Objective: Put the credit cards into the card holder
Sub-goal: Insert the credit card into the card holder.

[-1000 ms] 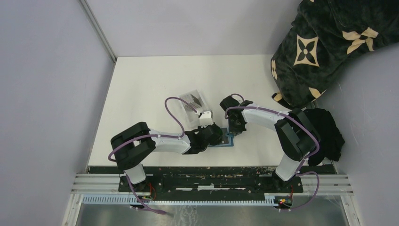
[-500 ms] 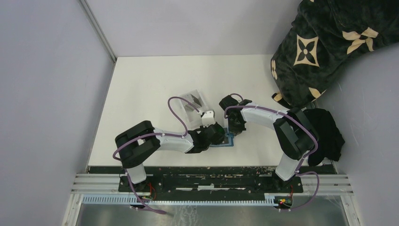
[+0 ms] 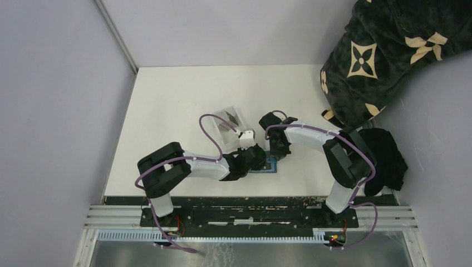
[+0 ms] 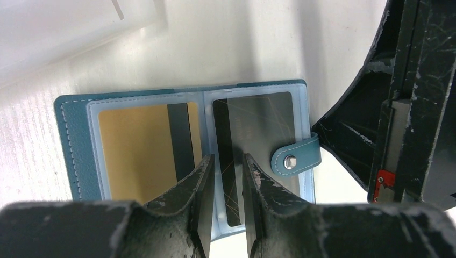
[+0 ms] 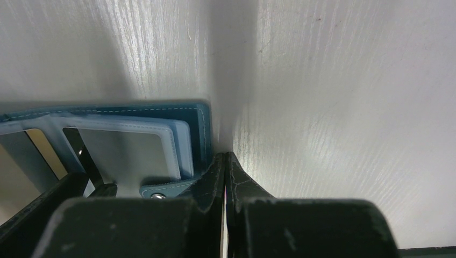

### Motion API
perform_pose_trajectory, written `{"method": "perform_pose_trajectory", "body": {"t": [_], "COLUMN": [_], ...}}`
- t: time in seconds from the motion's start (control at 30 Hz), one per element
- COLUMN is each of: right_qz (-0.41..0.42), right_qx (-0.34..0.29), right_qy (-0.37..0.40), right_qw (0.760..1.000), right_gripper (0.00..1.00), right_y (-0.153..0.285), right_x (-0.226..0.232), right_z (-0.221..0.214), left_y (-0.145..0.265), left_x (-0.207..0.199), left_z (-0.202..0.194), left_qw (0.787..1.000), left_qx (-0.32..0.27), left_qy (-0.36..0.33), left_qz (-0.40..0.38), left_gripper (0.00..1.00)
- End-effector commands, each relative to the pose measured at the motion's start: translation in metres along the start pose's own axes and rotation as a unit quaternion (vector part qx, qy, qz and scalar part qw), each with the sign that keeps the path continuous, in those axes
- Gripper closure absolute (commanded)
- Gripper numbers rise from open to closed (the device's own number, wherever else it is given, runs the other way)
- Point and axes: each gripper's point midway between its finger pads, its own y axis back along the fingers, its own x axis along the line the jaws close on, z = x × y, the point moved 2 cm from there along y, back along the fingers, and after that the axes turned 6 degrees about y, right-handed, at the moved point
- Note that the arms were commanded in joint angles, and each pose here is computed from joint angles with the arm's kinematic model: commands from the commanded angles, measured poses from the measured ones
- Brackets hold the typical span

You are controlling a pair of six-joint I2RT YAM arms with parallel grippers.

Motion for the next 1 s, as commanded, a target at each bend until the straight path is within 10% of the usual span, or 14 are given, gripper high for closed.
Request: {"method": "perform_pose_trajectory", "body": {"t": [0.0,0.97], "right_qz": [0.020,0.018], "right_qx": [0.026,0.014], "right_qy": [-0.004,-0.003], "right_qw": [0.999,1.000], "right_gripper": [0.99,0.99], "right_y": [-0.033,-0.026], "right_x": [0.016,0.014], "right_z": [-0.015,-0.009], "left_y": [-0.003,0.009], "left_x": [-0.023,-0.028], "left_z": [0.012,0.032], "left_qw": [0.999,0.999], "left_qx": [-0.017,-0.043], "left_qy": [0.003,-0.001], "left_qz": [-0.036,-0.031], "left_gripper": [0.68,0.71]}}
